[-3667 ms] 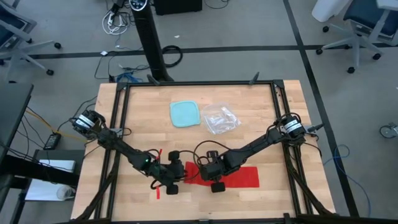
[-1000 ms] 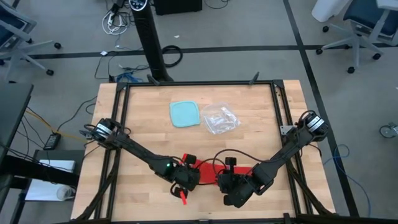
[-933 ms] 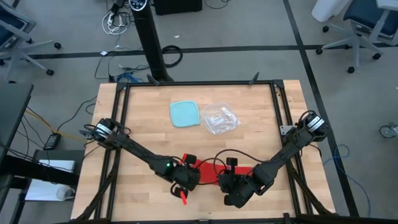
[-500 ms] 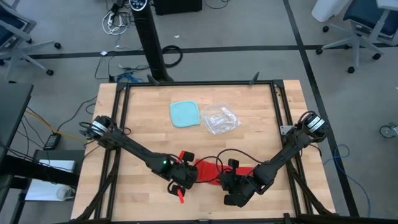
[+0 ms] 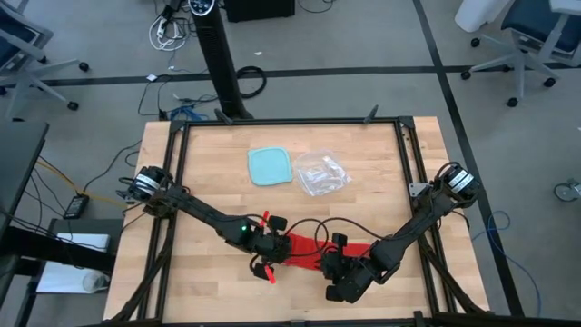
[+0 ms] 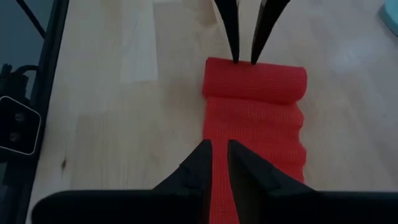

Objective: Roll bandage
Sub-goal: Roll the red bandage

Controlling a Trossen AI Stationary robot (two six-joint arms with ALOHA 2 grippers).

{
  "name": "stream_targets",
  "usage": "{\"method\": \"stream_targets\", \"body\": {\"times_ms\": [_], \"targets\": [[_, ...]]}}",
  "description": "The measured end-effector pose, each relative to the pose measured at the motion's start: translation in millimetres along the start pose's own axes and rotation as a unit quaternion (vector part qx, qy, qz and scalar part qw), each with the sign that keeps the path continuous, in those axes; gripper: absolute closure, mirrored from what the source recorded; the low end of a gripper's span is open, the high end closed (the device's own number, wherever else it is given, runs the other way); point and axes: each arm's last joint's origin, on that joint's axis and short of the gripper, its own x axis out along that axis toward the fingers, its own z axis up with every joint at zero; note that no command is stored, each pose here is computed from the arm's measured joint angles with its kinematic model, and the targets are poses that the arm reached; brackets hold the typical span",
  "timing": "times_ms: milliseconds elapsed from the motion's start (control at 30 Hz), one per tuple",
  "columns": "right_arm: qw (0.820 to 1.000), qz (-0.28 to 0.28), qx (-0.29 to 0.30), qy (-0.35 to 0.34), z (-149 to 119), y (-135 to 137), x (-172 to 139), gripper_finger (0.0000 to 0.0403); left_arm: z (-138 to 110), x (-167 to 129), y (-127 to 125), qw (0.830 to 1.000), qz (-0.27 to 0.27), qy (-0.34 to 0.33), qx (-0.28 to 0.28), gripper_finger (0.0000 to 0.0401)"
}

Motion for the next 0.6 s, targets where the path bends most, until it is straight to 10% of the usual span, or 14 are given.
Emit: {"method": "stream_targets", "body": {"times_ms": [600], "targets": [[1.0, -0.008, 0.003, -0.017, 1, 1, 0, 0.0353, 9, 17, 12, 0.998, -0.02, -0.056, 0.013, 0.0329]]}}
